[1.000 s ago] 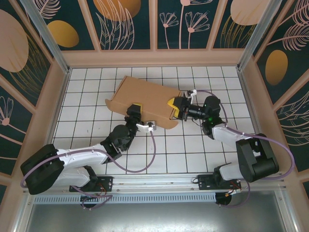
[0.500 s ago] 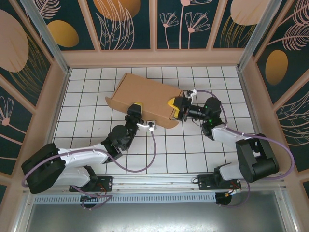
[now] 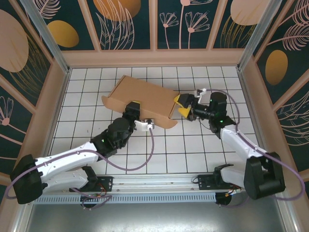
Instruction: Fold the paper box
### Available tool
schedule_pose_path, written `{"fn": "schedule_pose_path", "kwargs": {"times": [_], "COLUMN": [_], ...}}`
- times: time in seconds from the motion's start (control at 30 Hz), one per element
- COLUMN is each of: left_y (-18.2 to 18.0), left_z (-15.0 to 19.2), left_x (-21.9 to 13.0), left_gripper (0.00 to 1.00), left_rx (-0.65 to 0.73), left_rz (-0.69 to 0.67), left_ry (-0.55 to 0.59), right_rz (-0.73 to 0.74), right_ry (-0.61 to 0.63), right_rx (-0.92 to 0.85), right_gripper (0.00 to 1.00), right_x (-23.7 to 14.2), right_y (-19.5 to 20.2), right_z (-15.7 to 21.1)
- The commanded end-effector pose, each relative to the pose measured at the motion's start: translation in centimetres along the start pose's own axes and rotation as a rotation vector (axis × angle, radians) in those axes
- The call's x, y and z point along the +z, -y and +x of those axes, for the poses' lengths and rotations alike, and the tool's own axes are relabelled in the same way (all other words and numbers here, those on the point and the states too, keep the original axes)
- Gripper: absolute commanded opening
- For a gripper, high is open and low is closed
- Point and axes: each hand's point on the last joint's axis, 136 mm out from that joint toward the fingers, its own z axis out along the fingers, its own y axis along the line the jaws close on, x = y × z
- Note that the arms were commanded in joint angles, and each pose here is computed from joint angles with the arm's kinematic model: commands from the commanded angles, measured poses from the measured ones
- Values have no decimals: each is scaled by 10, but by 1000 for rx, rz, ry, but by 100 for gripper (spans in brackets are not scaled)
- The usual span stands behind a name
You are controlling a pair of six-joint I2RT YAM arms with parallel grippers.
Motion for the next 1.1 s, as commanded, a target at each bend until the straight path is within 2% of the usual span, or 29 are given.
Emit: {"fn": "schedule_pose_path", "kwargs": {"times": [0.0, 0.07, 0.17, 0.27, 0.33, 0.4, 0.47, 0.5, 0.57, 0.7, 0.8, 0.9, 1.07], "left_y": [21, 26, 37, 41, 46, 55, 64, 65, 65, 66, 69, 74, 86], "left_z": [7, 6, -1, -10, -18, -24, -27, -29, -34, -45, -50, -54, -64], "left_x": [-12, -17, -29, -39, -47, -52, -55, -54, -53, -51, -50, -48, -43], "left_gripper": [36, 35, 35, 39, 44, 43, 39, 37, 35, 36, 37, 38, 42], "left_rx": [-112, -158, -199, -225, -222, -225, -212, -211, -211, -216, -217, -211, -211], "left_rz": [277, 416, 610, 721, 778, 844, 890, 903, 919, 947, 971, 993, 1039], "left_ry": [-95, -157, -227, -276, -265, -254, -253, -249, -235, -205, -194, -184, -172], "right_rz": [313, 291, 254, 287, 341, 431, 403, 369, 302, 208, 199, 163, 81], "right_ry": [157, 173, 125, 124, 168, 283, 378, 384, 284, -110, -319, -438, -597], "right_rx": [-98, -176, -276, -335, -369, -368, -380, -376, -350, -340, -354, -317, -298], "right_gripper": [99, 98, 93, 89, 87, 82, 78, 76, 73, 65, 50, 26, 13], "right_x": [-40, -50, -42, -37, -37, -49, -54, -49, -24, 52, 95, 117, 132], "right_y": [43, 33, 18, 16, 18, 22, 16, 15, 20, 41, 64, 80, 89], "right_z": [-25, -30, -29, -43, -59, -84, -95, -97, -92, -43, 0, 28, 69]}}
